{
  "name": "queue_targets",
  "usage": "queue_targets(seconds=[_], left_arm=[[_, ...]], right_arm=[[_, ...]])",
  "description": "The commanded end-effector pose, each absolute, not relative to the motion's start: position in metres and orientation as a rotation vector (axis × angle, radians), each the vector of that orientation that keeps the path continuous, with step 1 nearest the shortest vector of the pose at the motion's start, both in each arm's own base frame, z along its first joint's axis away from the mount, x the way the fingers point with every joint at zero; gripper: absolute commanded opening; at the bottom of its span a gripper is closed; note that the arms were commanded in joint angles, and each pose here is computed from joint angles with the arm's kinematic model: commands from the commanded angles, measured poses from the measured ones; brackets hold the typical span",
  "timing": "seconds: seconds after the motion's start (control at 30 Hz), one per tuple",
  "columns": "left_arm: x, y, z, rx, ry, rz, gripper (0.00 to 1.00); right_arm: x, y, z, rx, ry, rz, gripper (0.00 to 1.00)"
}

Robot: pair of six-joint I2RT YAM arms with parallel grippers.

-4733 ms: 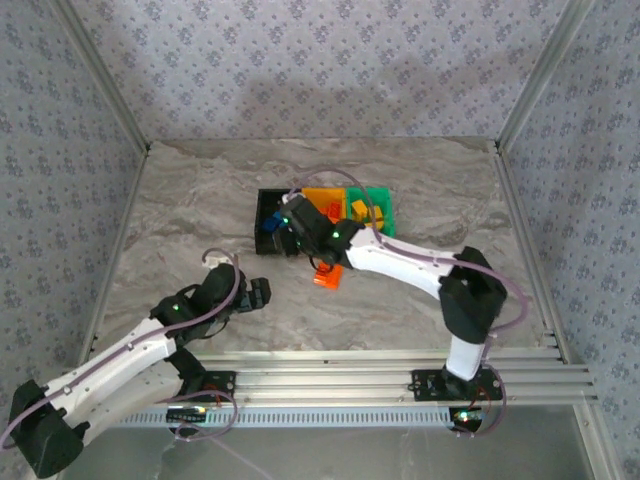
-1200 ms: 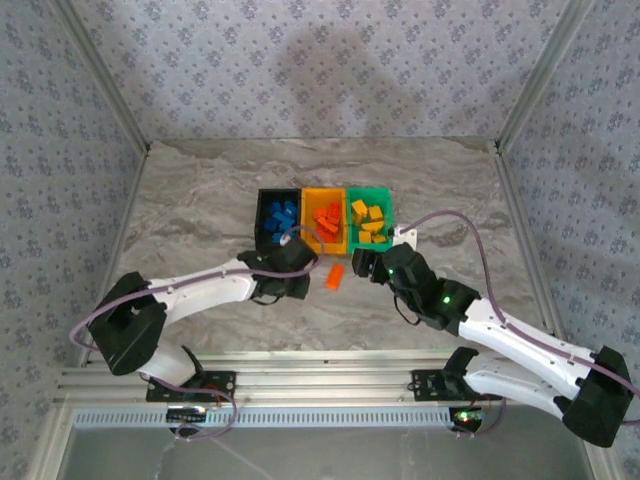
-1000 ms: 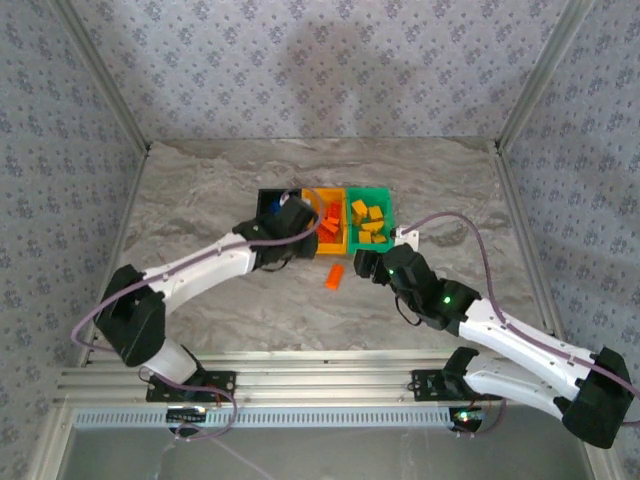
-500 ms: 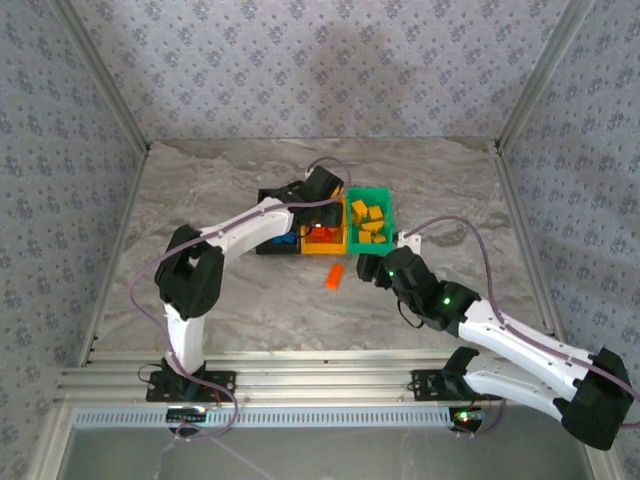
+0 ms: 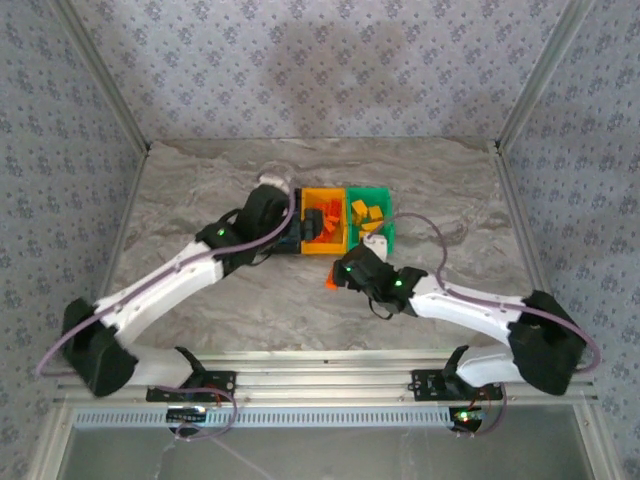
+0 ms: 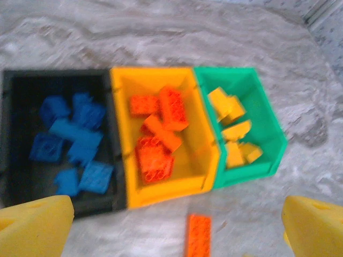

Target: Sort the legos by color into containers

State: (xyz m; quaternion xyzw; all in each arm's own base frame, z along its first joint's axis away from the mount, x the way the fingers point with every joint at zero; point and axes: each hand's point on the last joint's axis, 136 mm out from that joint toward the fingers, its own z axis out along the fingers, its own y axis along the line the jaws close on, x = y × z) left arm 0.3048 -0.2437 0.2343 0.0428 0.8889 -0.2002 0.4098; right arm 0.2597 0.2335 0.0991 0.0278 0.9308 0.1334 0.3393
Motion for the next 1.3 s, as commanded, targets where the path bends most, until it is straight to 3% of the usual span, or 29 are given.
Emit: queue_targets(seconds=[0.0, 0.23, 0.47, 0.8, 0.93, 1.13, 1.27], left_arm=[[0.281, -0.206, 0.197, 0.009, 2.294, -0.424, 1.00], [0.240, -0.149, 0.161, -0.117, 2.311, -0.351, 1.00], [0.228, -0.132, 0.147, -0.173, 2.303, -0.345, 1.00], [0.225, -0.124, 0.142, -0.192, 2.310, -0.317, 1.00], [0.224, -0.122, 0.141, -0.190, 2.312, -0.309, 1.00], [0.218, -0.115, 0.129, -0.186, 2.332, -0.284, 1.00], [0.213, -0.110, 0.121, -0.210, 2.336, -0.289, 1.00]], right_arm=[[0.272, 0.257, 0.101, 0.094, 2.423, 0.357, 0.88], [0.280, 0.269, 0.056, 0.076, 2.550, 0.151, 0.83], [0.278, 0.269, 0.021, 0.065, 2.645, 0.000, 0.76], [0.259, 0.241, 0.012, 0.074, 2.668, -0.013, 0.37], [0.251, 0.233, 0.029, 0.011, 2.634, 0.057, 0.30], [0.248, 0.250, 0.095, -0.194, 2.532, 0.281, 0.30], [0.271, 0.273, 0.130, -0.282, 2.484, 0.362, 0.31]])
